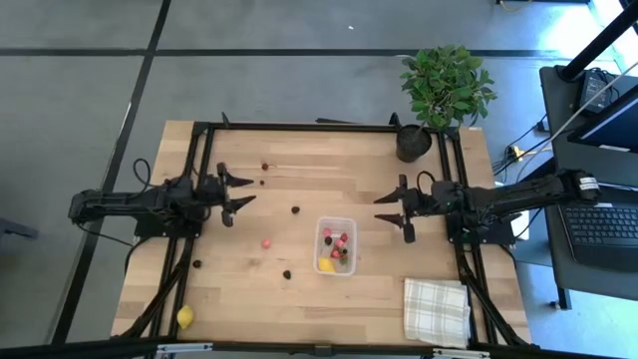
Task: Pick and placing Produce into tupperware
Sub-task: Put the top blackberry into the transparent bin
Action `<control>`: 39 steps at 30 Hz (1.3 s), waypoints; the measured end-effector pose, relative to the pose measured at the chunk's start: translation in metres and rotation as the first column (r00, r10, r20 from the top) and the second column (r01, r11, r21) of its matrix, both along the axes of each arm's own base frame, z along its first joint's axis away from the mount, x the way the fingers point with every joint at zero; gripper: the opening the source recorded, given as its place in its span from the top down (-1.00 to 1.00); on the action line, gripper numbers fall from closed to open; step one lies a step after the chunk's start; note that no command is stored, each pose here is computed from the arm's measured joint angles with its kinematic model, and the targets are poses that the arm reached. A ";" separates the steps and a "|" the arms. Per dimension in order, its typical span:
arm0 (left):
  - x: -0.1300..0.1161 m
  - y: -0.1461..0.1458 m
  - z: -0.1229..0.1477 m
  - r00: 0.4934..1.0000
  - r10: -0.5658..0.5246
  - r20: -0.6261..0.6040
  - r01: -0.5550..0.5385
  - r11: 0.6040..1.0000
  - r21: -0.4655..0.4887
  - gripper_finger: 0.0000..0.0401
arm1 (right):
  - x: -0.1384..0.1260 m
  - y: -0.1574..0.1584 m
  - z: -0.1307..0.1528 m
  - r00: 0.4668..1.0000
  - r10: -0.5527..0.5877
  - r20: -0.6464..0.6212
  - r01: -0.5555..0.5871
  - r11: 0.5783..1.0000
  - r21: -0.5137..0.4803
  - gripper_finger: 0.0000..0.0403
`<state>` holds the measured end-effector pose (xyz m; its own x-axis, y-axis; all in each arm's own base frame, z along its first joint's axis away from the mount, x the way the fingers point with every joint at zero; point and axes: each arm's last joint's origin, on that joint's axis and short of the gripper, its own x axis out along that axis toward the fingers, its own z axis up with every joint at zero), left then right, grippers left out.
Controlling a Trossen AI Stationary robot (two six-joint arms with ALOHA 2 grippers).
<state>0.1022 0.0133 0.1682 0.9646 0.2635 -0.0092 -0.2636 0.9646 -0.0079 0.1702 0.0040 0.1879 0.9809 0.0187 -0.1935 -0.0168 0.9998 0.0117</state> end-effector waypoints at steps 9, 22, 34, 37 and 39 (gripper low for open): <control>0.034 0.002 0.023 0.973 -0.024 -0.230 0.011 0.998 -0.056 -0.09 | 0.001 -0.006 0.004 0.999 -0.030 0.040 0.031 0.999 -0.022 0.02; 0.122 0.018 0.024 0.861 -0.010 -0.509 -0.080 0.985 -0.154 -0.09 | 0.001 -0.006 0.003 0.999 -0.032 0.033 0.032 0.999 -0.022 0.02; 0.161 0.018 -0.012 0.761 -0.055 -0.646 -0.025 0.993 -0.114 -0.09 | 0.000 -0.006 -0.003 0.999 -0.032 -0.027 0.031 0.999 -0.022 0.02; 0.166 0.017 -0.018 0.758 -0.103 -0.644 0.033 0.992 -0.119 -0.09 | -0.001 -0.006 -0.004 0.998 -0.032 -0.045 0.031 0.999 -0.019 0.02; 0.168 0.017 -0.022 0.754 -0.125 -0.645 0.046 0.989 -0.139 -0.09 | -0.001 -0.006 -0.005 0.998 -0.033 -0.050 0.032 0.999 -0.018 0.02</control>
